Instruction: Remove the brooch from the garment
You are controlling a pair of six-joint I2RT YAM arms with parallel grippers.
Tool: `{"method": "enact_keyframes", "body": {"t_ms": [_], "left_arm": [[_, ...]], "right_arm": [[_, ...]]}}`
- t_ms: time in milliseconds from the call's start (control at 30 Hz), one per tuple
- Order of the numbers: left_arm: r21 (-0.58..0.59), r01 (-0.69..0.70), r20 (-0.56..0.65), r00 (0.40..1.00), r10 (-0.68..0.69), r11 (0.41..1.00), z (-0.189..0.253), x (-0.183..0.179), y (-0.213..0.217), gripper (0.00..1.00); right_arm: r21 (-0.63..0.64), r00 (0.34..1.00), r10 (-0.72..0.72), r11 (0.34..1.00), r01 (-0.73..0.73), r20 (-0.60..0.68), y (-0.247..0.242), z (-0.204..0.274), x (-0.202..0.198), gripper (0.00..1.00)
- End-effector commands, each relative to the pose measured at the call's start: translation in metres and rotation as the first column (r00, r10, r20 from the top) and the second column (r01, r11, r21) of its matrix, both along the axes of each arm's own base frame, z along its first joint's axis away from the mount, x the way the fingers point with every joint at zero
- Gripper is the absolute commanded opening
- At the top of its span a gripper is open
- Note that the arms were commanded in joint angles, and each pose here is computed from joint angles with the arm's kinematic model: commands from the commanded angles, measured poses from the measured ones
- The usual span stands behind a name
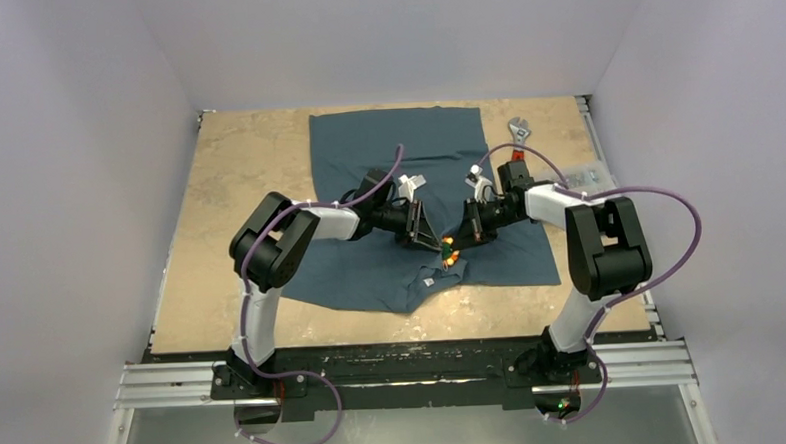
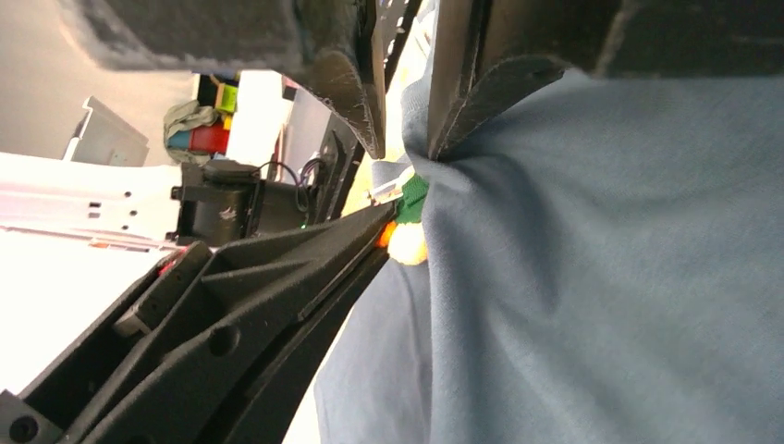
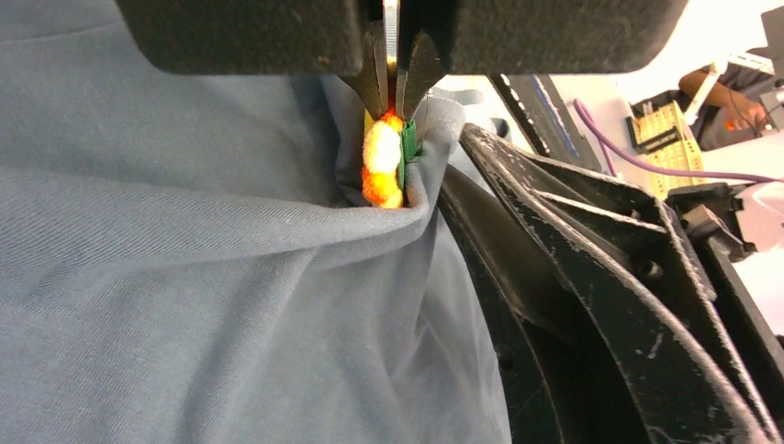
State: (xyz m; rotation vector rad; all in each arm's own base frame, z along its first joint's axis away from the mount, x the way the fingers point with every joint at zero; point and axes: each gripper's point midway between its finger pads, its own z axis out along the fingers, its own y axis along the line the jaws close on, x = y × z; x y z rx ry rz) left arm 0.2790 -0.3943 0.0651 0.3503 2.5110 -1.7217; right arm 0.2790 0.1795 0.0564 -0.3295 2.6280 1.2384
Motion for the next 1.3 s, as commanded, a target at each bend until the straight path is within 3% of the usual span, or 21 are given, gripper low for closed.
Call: {"method": "enact_keyframes", "body": {"t_ms": [0,100,200,300,400,467,533,867,1067,1267], "left_arm": [[-0.008,0.020,0.093,0.995,-0.020,1.000,0.006,0.004,0.019,0.32],[-0.007,0.045,0.207,0.977,-0.043,0.999,0.011,0.007,0.040,0.45],[0.003,0.087,0.354,0.932,-0.082,0.996,0.023,0.008,0.050,0.49],[-0.007,0.132,0.516,0.850,-0.109,0.991,0.039,0.007,0.051,0.49],[-0.007,0.164,0.672,0.731,-0.116,0.986,0.046,0.008,0.045,0.50],[-0.014,0.189,0.743,0.660,-0.116,0.982,0.049,0.007,0.039,0.50],[-0.031,0.191,0.774,0.626,-0.097,0.981,0.049,0.008,0.033,0.52],[-0.067,0.246,0.776,0.622,-0.105,0.967,0.034,-0.004,0.011,0.62],[-0.057,0.248,0.760,0.639,-0.119,0.967,0.022,-0.007,0.009,0.61],[-0.087,0.303,0.725,0.672,-0.148,0.949,0.020,-0.016,0.005,0.55]], "right_arm": [[0.040,0.996,0.080,0.996,-0.081,0.033,0.005,-0.005,-0.004,0.00],[0.045,0.992,0.109,0.993,-0.112,0.061,0.005,-0.007,-0.004,0.00],[0.067,0.988,0.130,0.989,-0.135,0.080,0.007,-0.007,-0.004,0.00],[0.090,0.984,0.148,0.983,-0.157,0.095,0.009,-0.007,-0.004,0.00],[0.108,0.979,0.170,0.977,-0.182,0.116,0.011,-0.006,-0.004,0.00],[0.111,0.974,0.182,0.974,-0.197,0.134,0.011,-0.005,-0.004,0.00],[0.113,0.970,0.191,0.971,-0.209,0.154,0.012,-0.003,-0.004,0.00],[0.131,0.930,0.269,0.942,-0.308,0.250,0.016,0.012,-0.014,0.00],[0.153,0.910,0.306,0.922,-0.356,0.279,0.019,0.019,-0.019,0.00],[0.142,0.891,0.338,0.909,-0.393,0.304,0.019,0.023,-0.018,0.00]]}}
